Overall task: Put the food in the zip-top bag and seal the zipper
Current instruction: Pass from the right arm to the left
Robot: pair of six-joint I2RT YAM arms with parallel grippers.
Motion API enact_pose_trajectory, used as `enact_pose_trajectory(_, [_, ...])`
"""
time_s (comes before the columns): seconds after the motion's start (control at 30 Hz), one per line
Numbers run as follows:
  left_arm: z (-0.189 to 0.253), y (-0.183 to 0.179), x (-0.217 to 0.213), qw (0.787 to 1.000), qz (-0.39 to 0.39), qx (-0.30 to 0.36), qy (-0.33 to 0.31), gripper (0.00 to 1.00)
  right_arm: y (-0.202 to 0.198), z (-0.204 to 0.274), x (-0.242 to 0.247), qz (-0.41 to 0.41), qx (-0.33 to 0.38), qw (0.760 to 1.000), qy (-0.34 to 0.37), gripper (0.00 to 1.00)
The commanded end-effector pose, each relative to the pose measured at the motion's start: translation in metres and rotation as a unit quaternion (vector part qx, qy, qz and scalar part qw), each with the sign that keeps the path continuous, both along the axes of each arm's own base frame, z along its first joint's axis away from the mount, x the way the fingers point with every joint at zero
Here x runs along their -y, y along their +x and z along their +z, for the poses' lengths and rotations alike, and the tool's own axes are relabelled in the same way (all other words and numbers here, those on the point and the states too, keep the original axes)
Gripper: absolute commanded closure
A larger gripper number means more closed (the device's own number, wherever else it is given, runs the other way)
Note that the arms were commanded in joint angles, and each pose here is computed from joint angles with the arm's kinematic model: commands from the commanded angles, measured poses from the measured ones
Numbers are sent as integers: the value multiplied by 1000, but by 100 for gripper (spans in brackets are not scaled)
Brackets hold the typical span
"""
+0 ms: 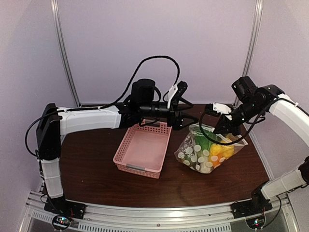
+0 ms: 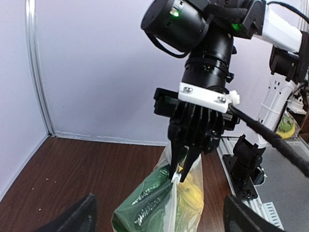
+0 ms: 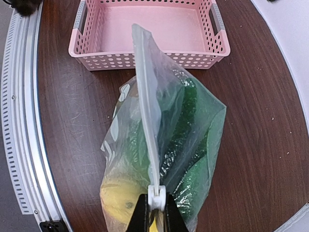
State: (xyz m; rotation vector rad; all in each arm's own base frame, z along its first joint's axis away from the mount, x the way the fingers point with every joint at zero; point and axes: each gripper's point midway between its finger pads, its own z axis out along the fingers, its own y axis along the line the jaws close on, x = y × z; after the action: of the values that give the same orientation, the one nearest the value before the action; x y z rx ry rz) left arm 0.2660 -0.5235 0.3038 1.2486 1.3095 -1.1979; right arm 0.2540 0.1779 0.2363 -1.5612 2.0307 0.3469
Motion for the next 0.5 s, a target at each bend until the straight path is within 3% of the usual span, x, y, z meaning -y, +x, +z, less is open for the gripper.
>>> enact_pose_trajectory(0.0, [-32,-8,25,999,-42,-19,23,3,-1,13,-7,5,15,1000,-2,100])
enact_pose_trajectory(0.1, [-38,-20,39,997,-68,-12,26,5,1,11,-11,5,9,1000,-3,100])
enact_pose_trajectory(0.17, [-41,-24,44,996,-79,-8,34,13,1,12,-14,6,7,1000,-1,100])
enact_pose_trajectory(0.3, [-52,-24,45,995,-79,-8,64,40,3,18,-16,7,15,1000,6,100])
enact_pose_trajectory(0.4, [-62,-24,43,993,-77,-6,89,66,3,19,-16,6,17,1000,5,100])
enact_pose_trajectory(0.47, [-66,-24,42,992,-76,-11,98,70,2,17,-16,7,16,1000,4,99])
